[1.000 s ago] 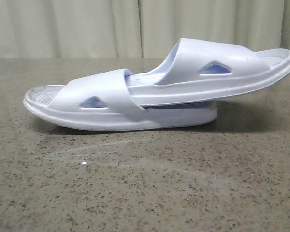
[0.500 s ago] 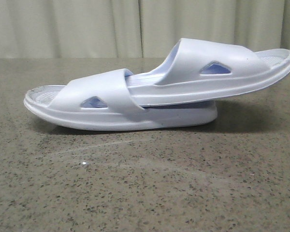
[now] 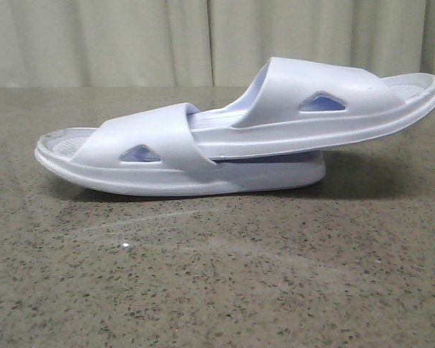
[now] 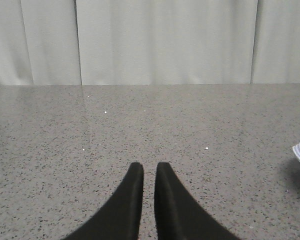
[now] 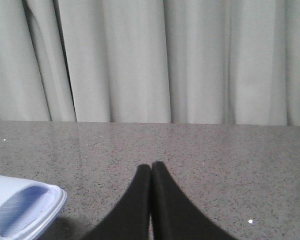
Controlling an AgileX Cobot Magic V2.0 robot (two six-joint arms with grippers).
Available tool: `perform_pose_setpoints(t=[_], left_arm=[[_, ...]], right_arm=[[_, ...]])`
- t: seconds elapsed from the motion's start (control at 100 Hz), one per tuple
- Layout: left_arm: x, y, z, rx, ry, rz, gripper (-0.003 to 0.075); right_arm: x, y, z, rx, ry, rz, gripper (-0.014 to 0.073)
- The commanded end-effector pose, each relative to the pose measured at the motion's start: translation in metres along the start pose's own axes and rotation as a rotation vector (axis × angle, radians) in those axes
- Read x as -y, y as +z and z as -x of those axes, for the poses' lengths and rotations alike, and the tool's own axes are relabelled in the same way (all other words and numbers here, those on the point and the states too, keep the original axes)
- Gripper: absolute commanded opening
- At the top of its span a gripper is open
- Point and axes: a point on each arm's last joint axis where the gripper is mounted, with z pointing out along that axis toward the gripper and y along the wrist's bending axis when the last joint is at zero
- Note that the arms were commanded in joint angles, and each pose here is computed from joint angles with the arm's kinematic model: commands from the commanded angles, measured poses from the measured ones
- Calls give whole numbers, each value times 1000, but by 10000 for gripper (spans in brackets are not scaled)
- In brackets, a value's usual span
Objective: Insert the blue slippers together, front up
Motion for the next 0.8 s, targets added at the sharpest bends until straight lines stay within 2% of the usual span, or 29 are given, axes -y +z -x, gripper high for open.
perform_pose_setpoints(t=[0.0,0.67,0.79], left_arm=[[1,-2,6,104,-10,-12,16],[1,-2,6,104,-10,-12,16],[1,-2,6,104,-10,-12,16]], right_arm=[[3,-1,15,91,-15,-34,-92],[3,-1,15,90,-20,-35,-92],[3,1,6,71,-27,-38,-92]])
